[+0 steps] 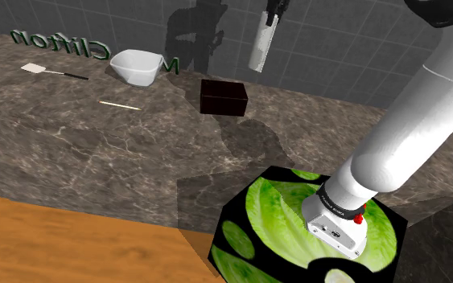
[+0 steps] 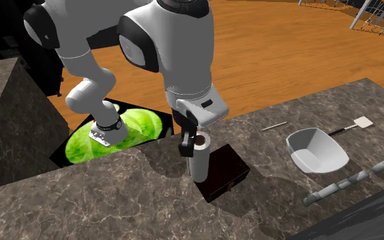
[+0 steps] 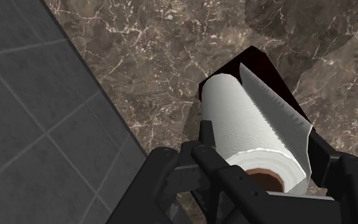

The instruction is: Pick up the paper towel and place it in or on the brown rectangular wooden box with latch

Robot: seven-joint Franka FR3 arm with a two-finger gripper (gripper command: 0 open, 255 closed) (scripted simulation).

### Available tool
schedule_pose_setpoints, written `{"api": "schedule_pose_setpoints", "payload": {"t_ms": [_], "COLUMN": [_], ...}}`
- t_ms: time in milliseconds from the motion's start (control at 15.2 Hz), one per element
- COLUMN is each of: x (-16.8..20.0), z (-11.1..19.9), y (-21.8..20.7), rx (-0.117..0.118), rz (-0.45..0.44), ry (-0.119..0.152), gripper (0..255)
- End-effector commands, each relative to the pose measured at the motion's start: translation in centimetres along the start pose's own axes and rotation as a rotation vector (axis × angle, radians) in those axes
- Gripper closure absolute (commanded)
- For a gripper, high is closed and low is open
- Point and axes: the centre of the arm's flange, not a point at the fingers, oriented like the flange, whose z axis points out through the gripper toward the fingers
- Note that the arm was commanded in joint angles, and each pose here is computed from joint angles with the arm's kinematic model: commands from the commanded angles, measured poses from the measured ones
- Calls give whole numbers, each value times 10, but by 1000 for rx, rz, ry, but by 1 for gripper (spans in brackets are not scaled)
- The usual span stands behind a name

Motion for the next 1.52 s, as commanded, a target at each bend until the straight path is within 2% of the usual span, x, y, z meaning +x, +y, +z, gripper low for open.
{"api": "schedule_pose_setpoints", "payload": {"t_ms": [0, 594, 1452], "x": [15, 86, 84], "z": [-9, -55, 13], "y": [-17, -102, -101], "rx": [0, 0, 0], "rz": [1, 1, 1], "ry": [0, 0, 0], "gripper": [255, 255, 255]}}
